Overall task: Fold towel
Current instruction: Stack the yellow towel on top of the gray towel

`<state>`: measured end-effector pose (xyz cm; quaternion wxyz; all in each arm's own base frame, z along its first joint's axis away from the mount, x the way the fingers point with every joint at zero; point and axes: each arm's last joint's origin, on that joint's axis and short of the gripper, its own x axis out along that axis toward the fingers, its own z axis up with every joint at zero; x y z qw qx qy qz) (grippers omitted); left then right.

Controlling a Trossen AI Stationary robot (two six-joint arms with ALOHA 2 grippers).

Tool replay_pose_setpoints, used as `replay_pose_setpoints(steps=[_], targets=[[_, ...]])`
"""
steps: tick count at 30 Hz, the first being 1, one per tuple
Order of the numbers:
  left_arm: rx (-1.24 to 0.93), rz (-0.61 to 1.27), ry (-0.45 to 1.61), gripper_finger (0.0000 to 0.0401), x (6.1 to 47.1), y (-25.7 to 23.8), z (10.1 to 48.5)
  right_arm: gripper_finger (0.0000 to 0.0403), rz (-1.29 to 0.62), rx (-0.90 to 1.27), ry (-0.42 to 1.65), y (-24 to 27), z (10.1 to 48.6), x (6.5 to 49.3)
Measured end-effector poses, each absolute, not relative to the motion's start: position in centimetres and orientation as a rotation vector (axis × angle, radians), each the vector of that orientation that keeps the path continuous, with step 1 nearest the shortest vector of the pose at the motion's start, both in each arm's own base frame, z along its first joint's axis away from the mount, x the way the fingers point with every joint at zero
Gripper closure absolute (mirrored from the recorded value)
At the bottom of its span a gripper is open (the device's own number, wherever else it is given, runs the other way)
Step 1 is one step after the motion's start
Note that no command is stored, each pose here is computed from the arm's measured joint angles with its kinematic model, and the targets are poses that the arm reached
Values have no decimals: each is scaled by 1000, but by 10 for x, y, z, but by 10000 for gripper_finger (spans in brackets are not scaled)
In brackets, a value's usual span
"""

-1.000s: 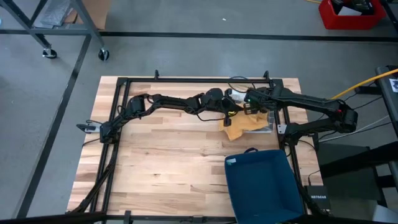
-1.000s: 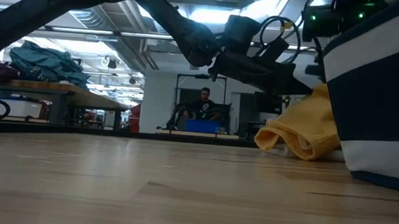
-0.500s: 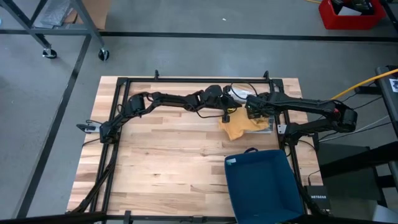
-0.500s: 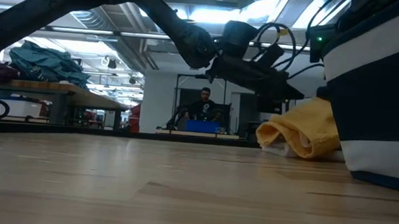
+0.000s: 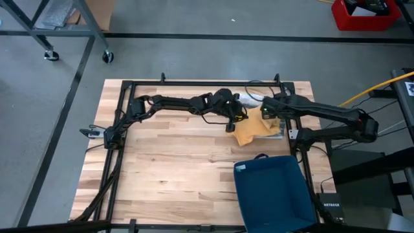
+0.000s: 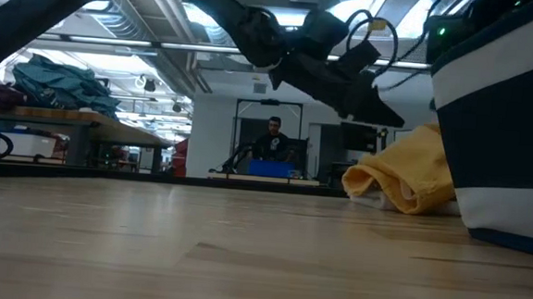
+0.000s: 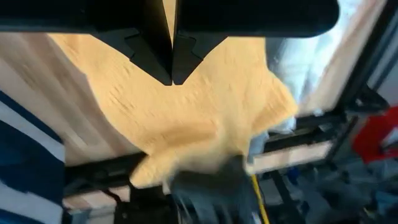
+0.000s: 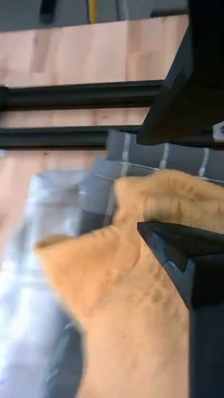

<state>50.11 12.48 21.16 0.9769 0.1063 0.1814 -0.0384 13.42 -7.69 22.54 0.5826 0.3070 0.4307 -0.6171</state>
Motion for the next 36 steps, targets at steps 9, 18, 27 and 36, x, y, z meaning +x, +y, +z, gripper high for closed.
replay_pose_setpoints(steps=[9,18,27,36], targets=[[153,-123,404,397,497,123,213,185,-1306,857,760,-65,255,115],[70,-312,541,397,491,104,199,185,-927,926,609,-70,269,140],[257,-390,528,397,493,88,197,185,-818,939,725,-70,257,160],[282,-366,543,397,491,91,190,185,-663,849,620,-56,264,183]])
